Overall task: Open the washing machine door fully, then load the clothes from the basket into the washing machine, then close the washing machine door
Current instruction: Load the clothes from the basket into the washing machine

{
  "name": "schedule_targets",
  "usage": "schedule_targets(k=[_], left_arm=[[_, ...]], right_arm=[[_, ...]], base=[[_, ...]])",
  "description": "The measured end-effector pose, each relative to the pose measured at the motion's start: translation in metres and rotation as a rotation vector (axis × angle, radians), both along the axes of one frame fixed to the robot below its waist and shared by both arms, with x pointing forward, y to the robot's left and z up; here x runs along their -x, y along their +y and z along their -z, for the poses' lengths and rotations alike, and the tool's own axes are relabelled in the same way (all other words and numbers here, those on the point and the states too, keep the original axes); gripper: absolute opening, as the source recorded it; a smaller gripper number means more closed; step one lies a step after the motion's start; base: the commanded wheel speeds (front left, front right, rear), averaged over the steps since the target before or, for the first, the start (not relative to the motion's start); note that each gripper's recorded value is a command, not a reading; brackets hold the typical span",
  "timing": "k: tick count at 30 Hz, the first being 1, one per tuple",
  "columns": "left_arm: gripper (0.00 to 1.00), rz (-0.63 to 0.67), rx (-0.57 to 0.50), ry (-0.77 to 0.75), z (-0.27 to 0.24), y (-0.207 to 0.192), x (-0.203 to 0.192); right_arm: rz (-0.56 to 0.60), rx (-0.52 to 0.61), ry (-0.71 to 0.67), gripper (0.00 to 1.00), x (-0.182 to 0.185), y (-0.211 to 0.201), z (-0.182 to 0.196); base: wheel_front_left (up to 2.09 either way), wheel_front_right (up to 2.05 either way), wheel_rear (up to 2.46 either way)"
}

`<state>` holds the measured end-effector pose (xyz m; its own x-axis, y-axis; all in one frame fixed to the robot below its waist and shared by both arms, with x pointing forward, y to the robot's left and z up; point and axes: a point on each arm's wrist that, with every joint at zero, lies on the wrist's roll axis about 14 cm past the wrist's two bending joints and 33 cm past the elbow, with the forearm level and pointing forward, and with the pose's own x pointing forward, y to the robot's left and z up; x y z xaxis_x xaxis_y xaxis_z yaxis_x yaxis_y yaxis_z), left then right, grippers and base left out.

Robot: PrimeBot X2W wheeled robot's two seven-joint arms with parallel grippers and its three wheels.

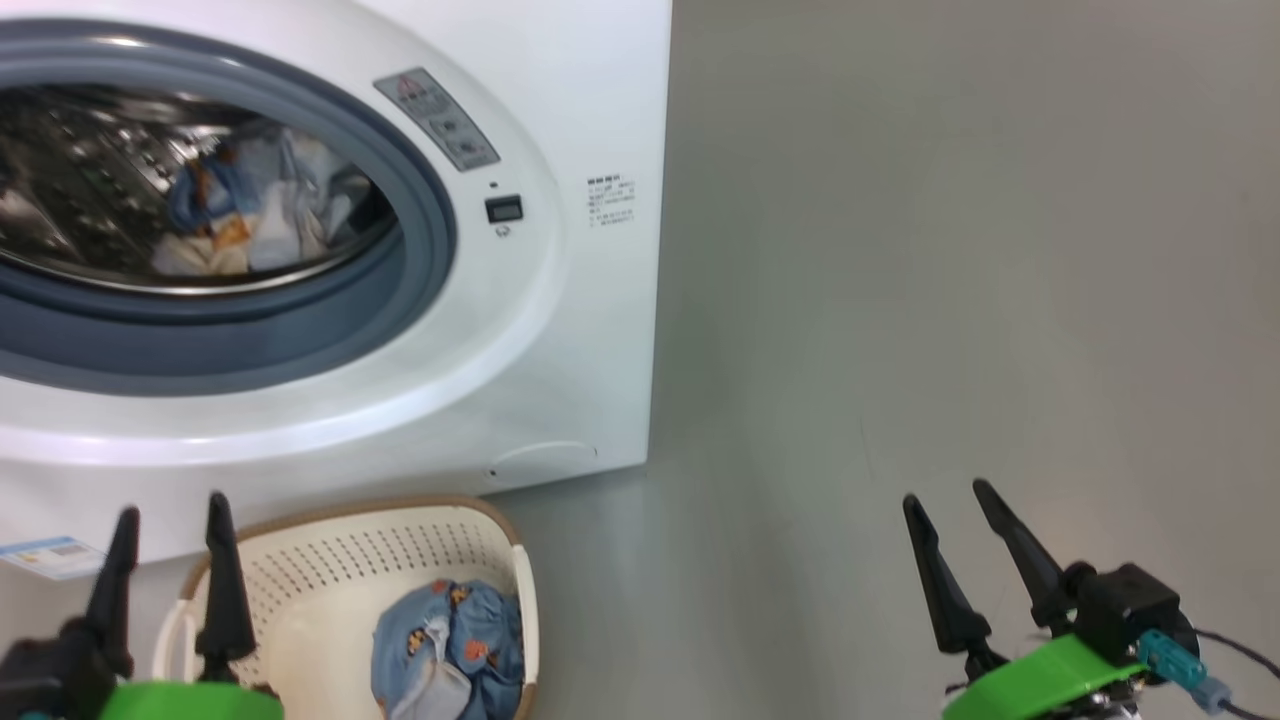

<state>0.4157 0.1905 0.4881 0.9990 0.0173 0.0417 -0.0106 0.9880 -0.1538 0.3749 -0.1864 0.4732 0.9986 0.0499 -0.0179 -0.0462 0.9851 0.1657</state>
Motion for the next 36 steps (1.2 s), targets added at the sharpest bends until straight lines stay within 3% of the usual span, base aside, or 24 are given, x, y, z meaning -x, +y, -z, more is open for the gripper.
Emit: schedule_targets(k=[16, 36], left_arm=[[1.00, -0.050, -0.025, -0.005, -0.009, 0.008, 0.062], [1.00, -0.087, -0.069, -0.011, -0.014, 0.016, 0.087]], right_arm=[[0.007, 0.011, -0.057, 1.00, 0.029, -0.006, -0.019], [0.010, 0.029, -0.089, 1.00, 0.037, -0.007, -0.029]], base=[[0.00, 0.00, 0.00], [0.00, 0.00, 0.00]])
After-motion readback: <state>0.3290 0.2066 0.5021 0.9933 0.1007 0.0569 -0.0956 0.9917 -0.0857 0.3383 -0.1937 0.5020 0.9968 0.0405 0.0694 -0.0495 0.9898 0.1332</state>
